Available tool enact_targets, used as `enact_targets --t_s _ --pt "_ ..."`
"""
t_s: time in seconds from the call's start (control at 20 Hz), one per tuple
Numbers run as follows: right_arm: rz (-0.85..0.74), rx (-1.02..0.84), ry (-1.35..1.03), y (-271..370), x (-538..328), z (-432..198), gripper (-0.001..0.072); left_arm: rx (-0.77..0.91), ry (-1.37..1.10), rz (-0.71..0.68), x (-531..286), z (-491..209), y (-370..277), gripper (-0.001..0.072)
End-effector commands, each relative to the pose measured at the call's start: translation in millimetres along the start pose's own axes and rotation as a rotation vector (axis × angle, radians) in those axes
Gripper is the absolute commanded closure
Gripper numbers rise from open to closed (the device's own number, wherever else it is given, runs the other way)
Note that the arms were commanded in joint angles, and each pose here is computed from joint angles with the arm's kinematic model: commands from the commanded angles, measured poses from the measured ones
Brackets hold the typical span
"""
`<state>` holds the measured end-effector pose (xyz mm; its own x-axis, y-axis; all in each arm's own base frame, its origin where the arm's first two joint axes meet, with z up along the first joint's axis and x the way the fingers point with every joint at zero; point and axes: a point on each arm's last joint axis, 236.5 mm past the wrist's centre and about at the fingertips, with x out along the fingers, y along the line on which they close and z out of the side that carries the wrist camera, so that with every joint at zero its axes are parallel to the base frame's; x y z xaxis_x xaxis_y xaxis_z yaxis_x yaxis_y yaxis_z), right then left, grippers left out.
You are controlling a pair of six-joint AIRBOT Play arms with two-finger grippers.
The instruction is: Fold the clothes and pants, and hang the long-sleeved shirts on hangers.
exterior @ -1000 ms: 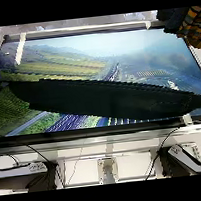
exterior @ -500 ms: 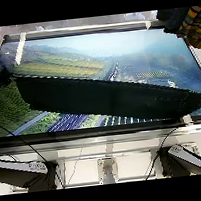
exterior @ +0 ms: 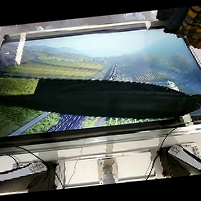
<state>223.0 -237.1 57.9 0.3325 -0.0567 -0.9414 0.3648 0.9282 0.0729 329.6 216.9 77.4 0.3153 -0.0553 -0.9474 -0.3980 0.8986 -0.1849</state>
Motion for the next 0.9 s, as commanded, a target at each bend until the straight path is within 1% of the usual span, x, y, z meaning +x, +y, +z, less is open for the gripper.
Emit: enact_targets --t_s 0.0,0.1,0.35,0.5,0.6,0.85 --pt "0.02 -0.021 -0.041 6 1 7 0.0683 -0.062 0.041 0.091 -19 -33 44 0.069" --pt "0.018 0.031 -0.068 5 2 15 0.0683 -0.061 0.07 0.096 -18 -39 44 0.069" --pt "0.008 0.044 -0.156 26 21 58 0.0684 -0.019 -0.139 0.019 4 28 -2 0.069" --pt "0.014 0.075 -0.197 46 51 89 0.0683 0.021 -0.16 -0.007 51 57 -36 0.069" --pt "0.007 0.107 -0.211 53 72 104 0.0683 0.016 -0.191 -0.021 87 77 -57 0.0689" --pt "0.022 0.173 -0.189 61 121 114 0.0683 0.0 -0.301 -0.054 150 116 -97 0.0689"
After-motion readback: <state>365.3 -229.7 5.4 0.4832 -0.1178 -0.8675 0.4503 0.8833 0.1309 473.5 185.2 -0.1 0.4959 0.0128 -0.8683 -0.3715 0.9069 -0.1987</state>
